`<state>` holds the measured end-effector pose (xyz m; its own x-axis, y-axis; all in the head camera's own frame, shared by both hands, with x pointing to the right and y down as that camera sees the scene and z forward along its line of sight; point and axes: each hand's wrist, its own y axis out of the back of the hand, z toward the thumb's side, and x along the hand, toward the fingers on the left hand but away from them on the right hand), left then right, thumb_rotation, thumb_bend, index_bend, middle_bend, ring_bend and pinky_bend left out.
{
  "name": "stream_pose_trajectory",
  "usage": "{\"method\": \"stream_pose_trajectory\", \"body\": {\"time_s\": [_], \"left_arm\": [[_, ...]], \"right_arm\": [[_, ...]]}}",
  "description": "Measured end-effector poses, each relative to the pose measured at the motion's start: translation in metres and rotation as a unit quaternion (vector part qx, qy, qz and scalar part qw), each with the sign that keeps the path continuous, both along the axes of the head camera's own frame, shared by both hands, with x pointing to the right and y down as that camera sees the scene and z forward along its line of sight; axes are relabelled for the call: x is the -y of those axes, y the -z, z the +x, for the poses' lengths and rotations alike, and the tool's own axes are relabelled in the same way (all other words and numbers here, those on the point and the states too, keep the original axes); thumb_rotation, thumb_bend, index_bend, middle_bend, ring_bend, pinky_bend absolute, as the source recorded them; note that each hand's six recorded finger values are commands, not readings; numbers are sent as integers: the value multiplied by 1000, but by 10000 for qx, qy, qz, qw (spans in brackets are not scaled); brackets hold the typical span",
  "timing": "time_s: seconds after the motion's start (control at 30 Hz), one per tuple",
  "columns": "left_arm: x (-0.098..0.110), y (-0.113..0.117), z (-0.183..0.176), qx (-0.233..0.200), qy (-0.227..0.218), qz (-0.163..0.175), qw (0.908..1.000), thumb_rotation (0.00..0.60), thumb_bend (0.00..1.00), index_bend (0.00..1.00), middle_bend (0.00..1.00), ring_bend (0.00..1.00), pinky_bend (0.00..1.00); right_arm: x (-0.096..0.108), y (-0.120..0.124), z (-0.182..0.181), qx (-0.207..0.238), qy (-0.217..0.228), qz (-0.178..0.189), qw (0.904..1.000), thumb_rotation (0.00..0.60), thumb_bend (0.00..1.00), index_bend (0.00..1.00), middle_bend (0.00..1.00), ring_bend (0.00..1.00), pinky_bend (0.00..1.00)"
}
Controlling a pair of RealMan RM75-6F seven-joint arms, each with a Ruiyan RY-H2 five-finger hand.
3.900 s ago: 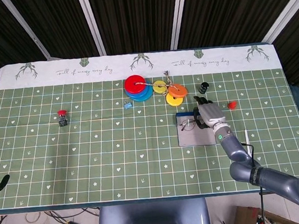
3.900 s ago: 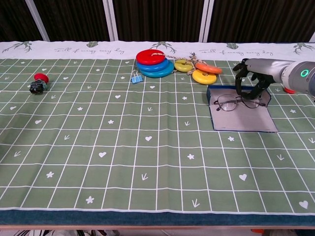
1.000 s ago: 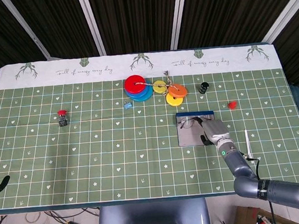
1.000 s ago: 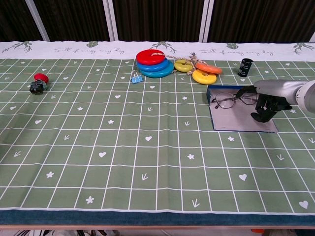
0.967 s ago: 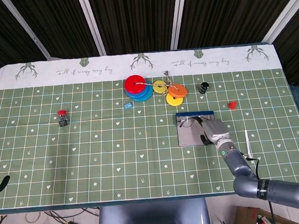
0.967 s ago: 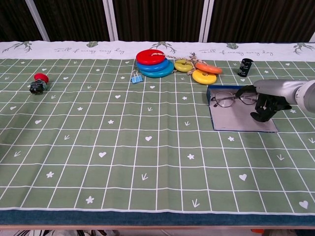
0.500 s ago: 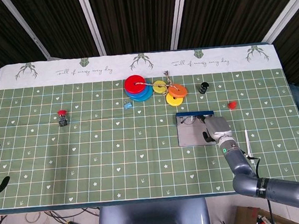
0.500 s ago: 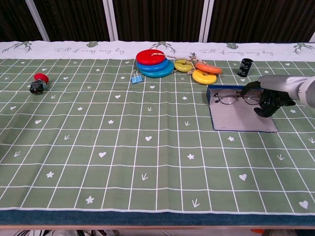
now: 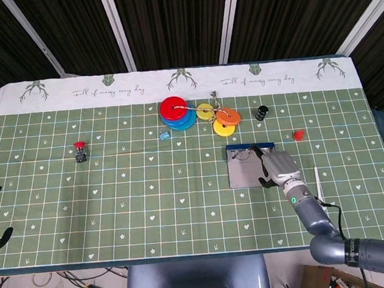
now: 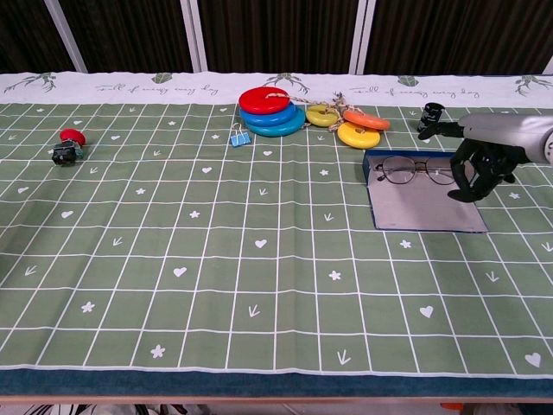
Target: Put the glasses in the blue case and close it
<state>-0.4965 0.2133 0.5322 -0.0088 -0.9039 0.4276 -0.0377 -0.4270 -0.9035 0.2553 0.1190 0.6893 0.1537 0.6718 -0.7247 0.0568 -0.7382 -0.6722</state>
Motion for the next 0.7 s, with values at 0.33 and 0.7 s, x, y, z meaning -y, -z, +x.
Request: {"method": "stream_pose_trajectory", "body": {"time_s": [0.33, 0.7], "left_arm": [[-1, 0, -1, 14, 23, -9, 10000, 600, 239, 113, 0, 0, 0], [-1, -1, -1, 40, 33, -40, 10000, 600, 239, 113, 0, 0, 0]], "right_arm": [[-14, 3, 2, 196, 320, 378, 9986, 600, 157, 131, 207, 209, 237], [-26, -19, 0, 51, 787, 885, 9929, 600, 157, 195, 258, 244, 237]]}}
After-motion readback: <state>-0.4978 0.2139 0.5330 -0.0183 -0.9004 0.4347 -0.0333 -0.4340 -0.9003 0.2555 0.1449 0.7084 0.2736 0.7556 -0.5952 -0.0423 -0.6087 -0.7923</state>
